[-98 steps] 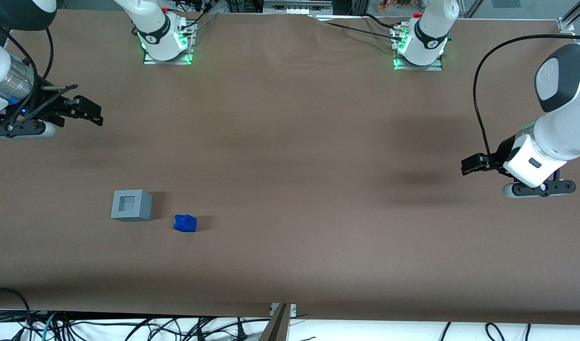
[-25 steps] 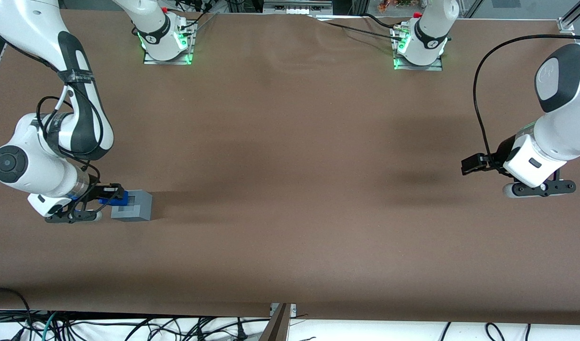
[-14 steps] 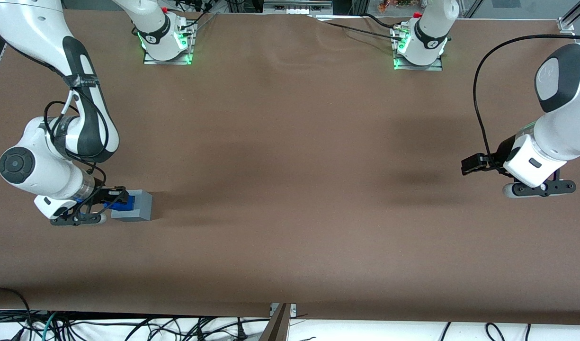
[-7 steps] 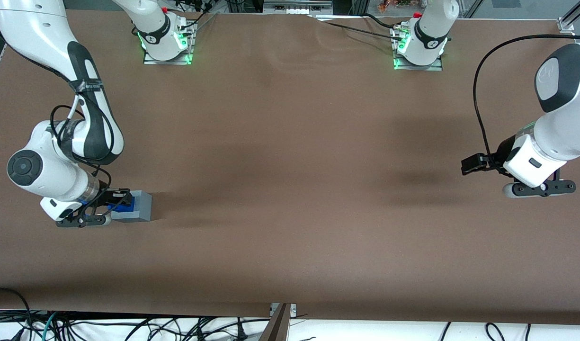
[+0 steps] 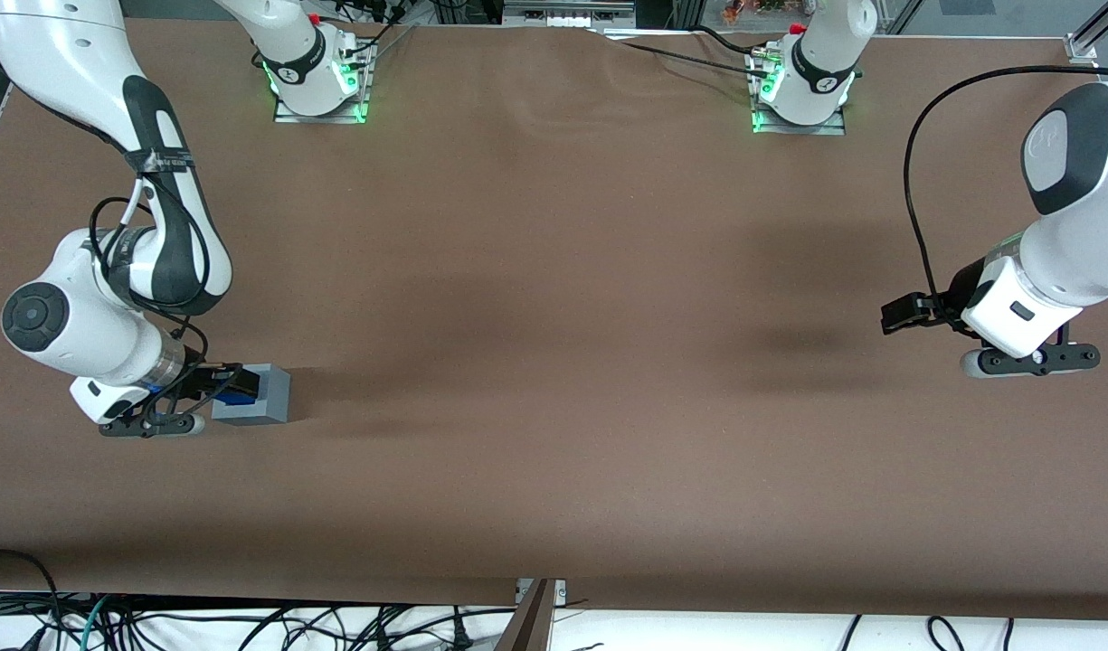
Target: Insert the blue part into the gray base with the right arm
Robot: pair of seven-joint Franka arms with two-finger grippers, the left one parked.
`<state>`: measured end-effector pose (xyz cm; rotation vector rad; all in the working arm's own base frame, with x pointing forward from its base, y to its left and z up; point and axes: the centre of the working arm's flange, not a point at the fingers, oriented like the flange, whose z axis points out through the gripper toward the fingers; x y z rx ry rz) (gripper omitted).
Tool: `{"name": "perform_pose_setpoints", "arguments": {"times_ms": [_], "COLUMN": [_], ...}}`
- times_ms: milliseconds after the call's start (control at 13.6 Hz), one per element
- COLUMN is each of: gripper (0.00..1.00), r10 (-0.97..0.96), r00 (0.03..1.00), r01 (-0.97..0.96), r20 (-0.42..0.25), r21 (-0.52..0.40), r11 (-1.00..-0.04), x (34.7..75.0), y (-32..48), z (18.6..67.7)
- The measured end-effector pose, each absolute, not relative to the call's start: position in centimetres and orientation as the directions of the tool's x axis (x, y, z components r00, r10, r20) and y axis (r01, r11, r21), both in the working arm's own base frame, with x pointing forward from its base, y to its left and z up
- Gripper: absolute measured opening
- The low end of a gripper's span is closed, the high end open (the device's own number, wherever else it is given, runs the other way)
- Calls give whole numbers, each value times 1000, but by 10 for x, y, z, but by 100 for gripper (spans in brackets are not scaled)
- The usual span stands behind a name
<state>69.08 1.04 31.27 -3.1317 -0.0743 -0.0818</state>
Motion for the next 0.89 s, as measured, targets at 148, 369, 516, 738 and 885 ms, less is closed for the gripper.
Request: {"name": "perform_pose_setpoints", "arguments": {"times_ms": [148, 369, 516, 738, 885], "gripper": [99, 99, 99, 99, 99], "r10": [41, 46, 57, 65, 66], "r00": [998, 999, 998, 997, 997], "r01": [42, 46, 57, 63, 64], "r20": [44, 22, -5, -35, -35], "r21": [-14, -32, -48, -62, -64], "r11": [-999, -998, -997, -996, -996], "x": [687, 664, 632, 585, 577], "y": [17, 24, 29, 27, 26], "z": [344, 433, 498, 567, 576]}}
